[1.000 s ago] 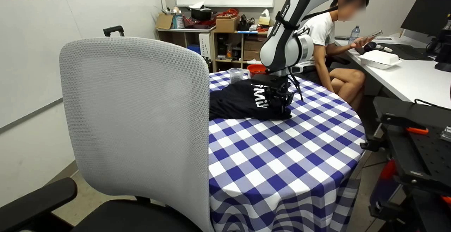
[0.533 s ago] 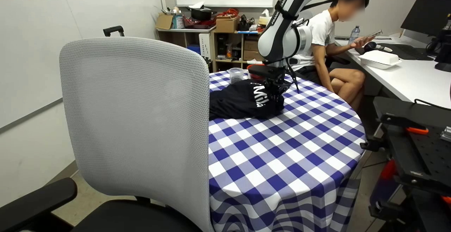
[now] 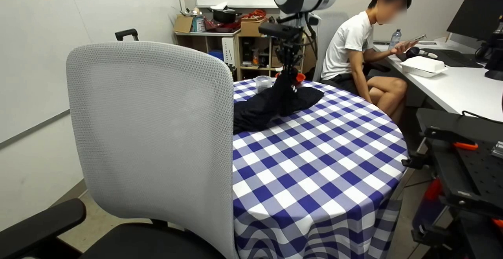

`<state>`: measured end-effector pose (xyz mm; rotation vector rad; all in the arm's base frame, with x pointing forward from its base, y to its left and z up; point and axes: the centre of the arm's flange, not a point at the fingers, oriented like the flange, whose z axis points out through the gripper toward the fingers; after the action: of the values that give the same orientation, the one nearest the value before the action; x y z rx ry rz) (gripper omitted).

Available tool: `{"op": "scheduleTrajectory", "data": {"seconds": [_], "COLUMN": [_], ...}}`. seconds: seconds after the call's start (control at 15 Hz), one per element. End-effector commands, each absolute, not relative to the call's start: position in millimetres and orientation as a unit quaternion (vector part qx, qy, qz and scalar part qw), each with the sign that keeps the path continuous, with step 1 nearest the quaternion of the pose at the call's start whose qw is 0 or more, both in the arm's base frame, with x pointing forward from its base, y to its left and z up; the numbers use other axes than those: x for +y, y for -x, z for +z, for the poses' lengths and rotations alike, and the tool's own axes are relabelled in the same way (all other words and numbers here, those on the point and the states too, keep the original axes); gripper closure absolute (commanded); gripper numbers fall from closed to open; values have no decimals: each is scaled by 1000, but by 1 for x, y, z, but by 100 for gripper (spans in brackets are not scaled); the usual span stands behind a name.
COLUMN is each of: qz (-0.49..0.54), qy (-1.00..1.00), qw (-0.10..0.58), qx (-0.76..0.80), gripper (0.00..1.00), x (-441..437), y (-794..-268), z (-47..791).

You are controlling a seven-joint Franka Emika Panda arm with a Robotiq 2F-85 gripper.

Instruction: Hang the black shirt on the back of the chair

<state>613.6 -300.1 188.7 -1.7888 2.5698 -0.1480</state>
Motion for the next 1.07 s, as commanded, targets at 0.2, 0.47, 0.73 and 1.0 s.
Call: {"op": "scheduleTrajectory", "data": {"seconds": [0.2,0.47,0.73,1.0], "qz": [-78,-124,-173,-207], "qy": [602,600,597,625], "qw": [3,16,50,61], "qx": [794,790,782,750], "gripper": [97,98,98,98], "x": [-240,-204,-158,-83], "y": [-678,-711,-730,-742], "z": [322,401,478,529]}}
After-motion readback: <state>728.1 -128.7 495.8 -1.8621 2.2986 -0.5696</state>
